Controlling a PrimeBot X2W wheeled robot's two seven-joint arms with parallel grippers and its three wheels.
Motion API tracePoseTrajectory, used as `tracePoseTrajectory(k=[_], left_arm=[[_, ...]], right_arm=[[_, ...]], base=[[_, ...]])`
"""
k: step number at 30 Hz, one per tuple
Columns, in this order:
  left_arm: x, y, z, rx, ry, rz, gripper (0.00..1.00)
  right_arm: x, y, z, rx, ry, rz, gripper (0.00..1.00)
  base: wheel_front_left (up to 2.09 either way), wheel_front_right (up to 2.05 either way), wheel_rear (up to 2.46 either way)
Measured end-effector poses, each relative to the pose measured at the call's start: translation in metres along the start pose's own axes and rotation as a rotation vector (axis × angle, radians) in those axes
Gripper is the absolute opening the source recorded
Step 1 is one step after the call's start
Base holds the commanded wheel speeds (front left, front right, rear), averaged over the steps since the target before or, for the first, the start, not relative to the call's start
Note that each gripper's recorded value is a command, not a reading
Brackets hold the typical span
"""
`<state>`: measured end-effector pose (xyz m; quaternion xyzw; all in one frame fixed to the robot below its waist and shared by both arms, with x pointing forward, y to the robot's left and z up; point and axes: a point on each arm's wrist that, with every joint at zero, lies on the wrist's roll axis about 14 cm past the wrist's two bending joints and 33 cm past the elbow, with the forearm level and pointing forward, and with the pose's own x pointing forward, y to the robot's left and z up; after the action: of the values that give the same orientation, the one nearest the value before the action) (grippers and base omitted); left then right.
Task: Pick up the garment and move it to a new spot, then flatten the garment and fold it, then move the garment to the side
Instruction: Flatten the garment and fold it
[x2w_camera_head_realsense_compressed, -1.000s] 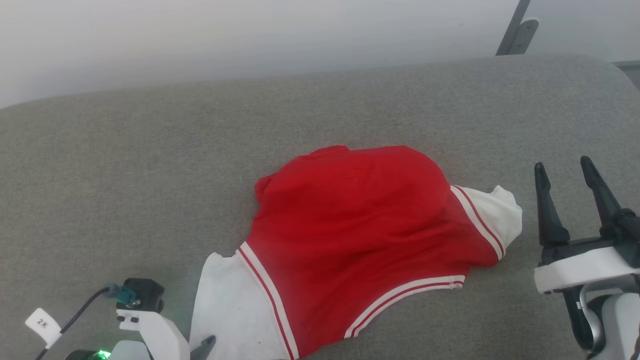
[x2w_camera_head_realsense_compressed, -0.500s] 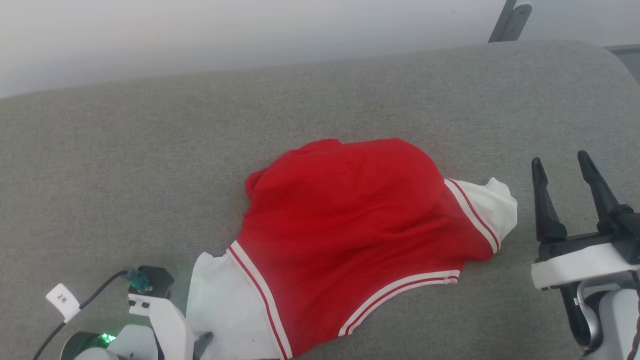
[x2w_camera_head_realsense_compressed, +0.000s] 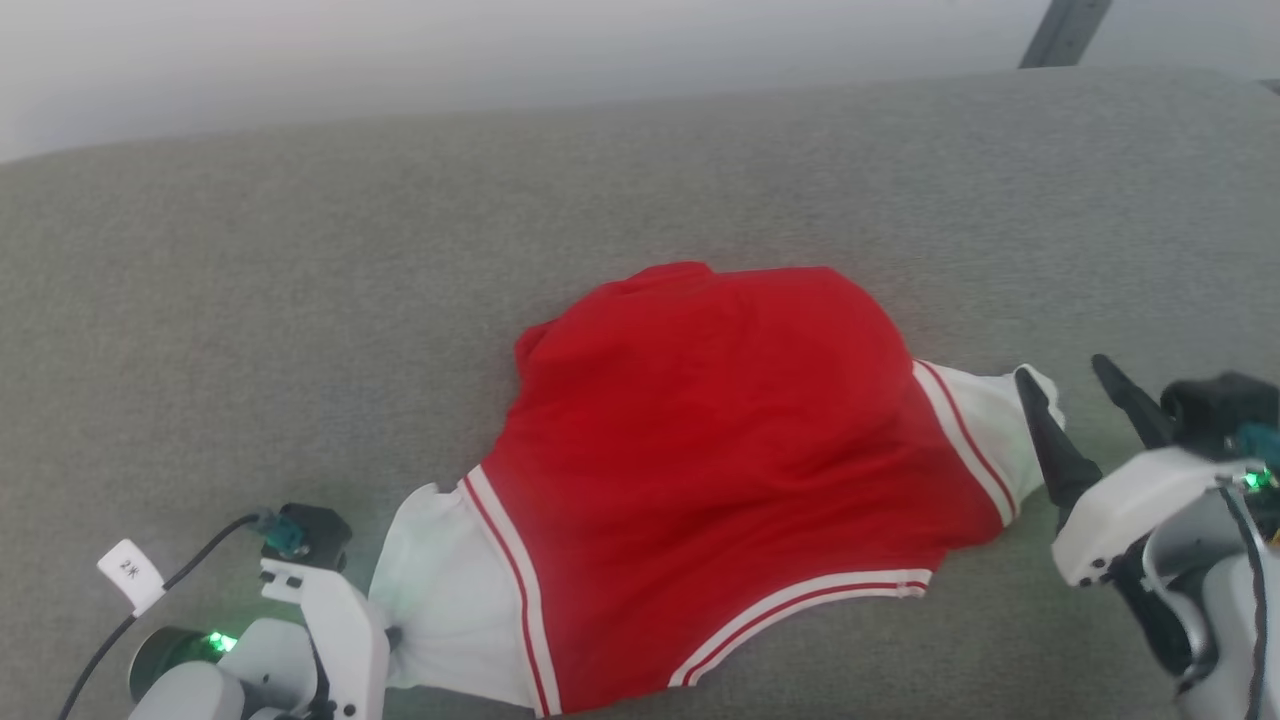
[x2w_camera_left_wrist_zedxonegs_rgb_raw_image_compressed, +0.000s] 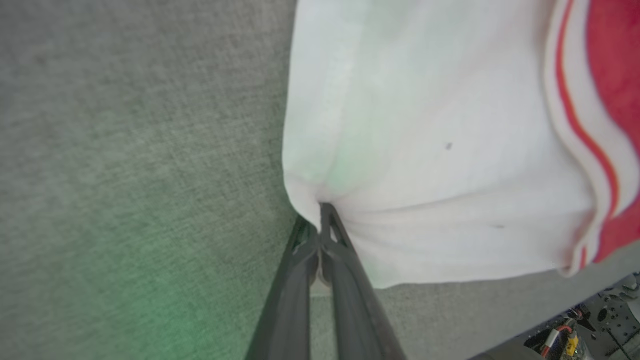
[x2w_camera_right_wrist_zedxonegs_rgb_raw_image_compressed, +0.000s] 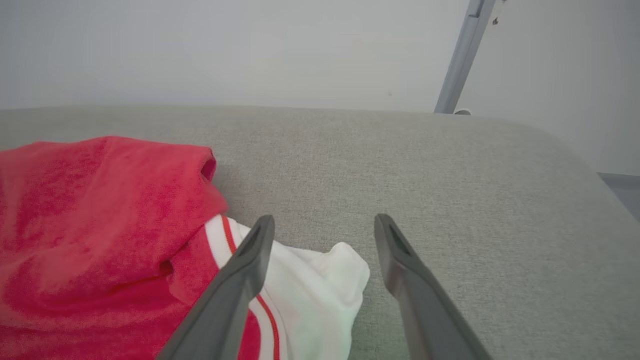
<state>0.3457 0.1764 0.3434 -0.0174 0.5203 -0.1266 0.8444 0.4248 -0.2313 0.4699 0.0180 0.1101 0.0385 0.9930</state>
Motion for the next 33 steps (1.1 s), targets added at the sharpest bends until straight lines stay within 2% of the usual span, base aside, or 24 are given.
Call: tracePoseTrajectory(k=[8,10,16,20,21,22,27,31,33], left_arm=[[0.004,0.001,0.002,-0.016,-0.016,-0.013,0.00],[0.004,0.002,0.002,-0.019,-0.018,-0.014,0.00],[0.006,0.003,0.003,-0.033,-0.029,-0.023,0.00],[0.008,0.004,0.003,-0.042,-0.033,-0.025,0.00],[0.008,0.004,0.003,-0.042,-0.033,-0.026,0.00],[0.008,0.005,0.003,-0.042,-0.034,-0.025,0.00],[0.007,0.006,0.006,-0.042,-0.046,-0.023,0.00],[-0.002,0.007,0.017,-0.027,-0.073,-0.020,0.00],[-0.013,0.009,0.040,-0.017,-0.134,-0.008,0.00]], right_arm=[[0.029,-0.015,-0.030,0.051,0.266,0.017,1.00],[0.031,-0.015,-0.036,0.058,0.307,0.020,1.00],[0.034,-0.012,-0.072,0.092,0.547,0.047,1.00],[0.038,-0.012,-0.081,0.093,0.635,0.052,1.00],[0.037,-0.011,-0.086,0.090,0.666,0.056,0.74],[0.037,-0.011,-0.088,0.086,0.687,0.056,0.00],[0.037,-0.007,-0.089,0.080,0.743,0.077,0.00],[0.038,0.003,-0.070,0.099,0.702,0.109,0.00],[0.039,0.011,-0.053,0.124,0.648,0.138,0.00]], base=[[0.00,0.00,0.00],[0.00,0.00,0.00],[0.00,0.00,0.00],[0.00,0.00,0.00],[0.00,0.00,0.00],[0.00,0.00,0.00],[0.00,0.00,0.00],[0.00,0.00,0.00],[0.00,0.00,0.00]])
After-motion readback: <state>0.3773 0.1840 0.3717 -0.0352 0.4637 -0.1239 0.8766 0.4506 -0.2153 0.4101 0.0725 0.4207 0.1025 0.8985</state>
